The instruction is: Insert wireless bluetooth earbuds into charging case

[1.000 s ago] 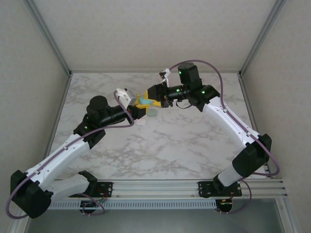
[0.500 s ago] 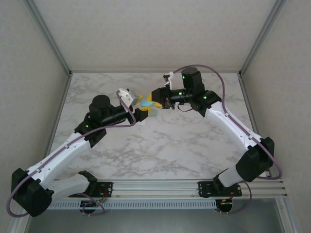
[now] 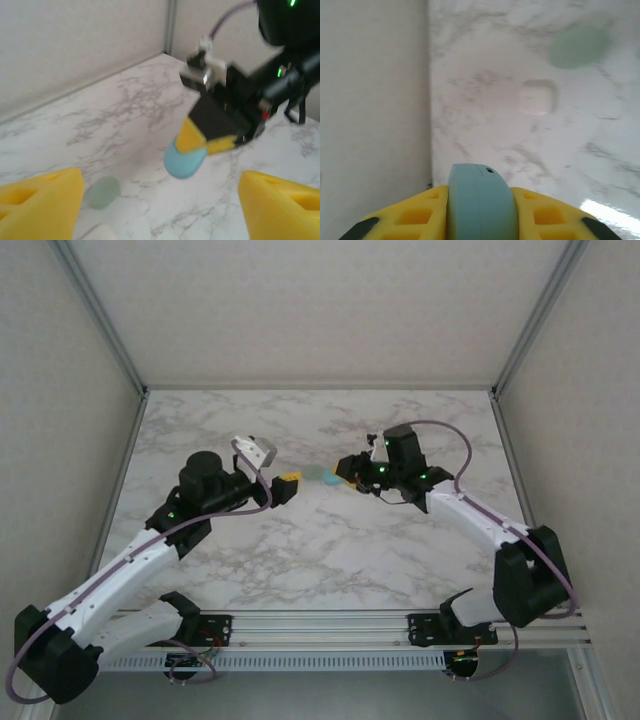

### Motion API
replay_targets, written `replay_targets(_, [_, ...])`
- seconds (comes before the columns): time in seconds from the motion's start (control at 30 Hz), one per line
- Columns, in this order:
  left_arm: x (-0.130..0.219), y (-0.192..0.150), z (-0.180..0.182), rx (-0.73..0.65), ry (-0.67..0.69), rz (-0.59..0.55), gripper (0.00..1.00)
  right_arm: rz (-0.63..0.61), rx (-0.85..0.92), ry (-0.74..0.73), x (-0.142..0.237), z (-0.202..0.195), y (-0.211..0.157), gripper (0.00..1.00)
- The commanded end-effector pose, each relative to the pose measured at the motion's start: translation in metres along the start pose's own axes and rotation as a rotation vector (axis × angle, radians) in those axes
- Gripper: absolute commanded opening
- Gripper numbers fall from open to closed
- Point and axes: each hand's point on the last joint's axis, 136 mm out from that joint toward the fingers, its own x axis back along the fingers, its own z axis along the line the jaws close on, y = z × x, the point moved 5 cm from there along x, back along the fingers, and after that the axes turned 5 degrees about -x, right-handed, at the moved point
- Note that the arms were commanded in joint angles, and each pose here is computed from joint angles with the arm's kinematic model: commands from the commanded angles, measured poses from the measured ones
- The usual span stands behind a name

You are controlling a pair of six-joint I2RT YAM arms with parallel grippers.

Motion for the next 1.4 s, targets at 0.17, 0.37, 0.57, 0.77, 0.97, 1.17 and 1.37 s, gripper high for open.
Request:
replay_targets(0.17, [0.023, 0.014, 0.017, 0.042, 0.194, -0.074, 0.87, 0.086, 0.018, -0.062, -0.06, -0.052, -0.005, 0.22])
replay_targets(0.37, [0.024, 0.012, 0.02, 0.047, 0.213, -0.066, 0.9, 0.128, 0.013, -0.114, -0.084, -0.079, -0.007, 0.22])
replay_targets(0.57, [0.024, 0.012, 0.022, 0.045, 0.229, -0.056, 1.0, 0.152, 0.038, -0.141, -0.096, -0.093, -0.01, 0.26])
replay_targets(0.77, [0.025, 0.012, 0.024, 0.037, 0.249, -0.045, 1.0, 0.139, 0.078, -0.262, -0.084, -0.105, -0.012, 0.4])
replay_targets(0.97, [0.021, 0.008, 0.026, 0.039, 0.254, -0.029, 1.0, 0.098, 0.125, -0.371, -0.062, -0.104, -0.009, 0.54])
replay_targets(1.17, [0.018, -0.005, 0.04, 0.059, 0.33, 0.018, 1.0, -0.136, 0.247, -0.651, -0.001, -0.092, 0.018, 0.63])
replay_targets(1.37, [0.036, -0.075, 0.116, 0.239, 0.731, 0.254, 1.0, -0.744, 0.534, -1.097, 0.115, -0.087, 0.074, 0.99])
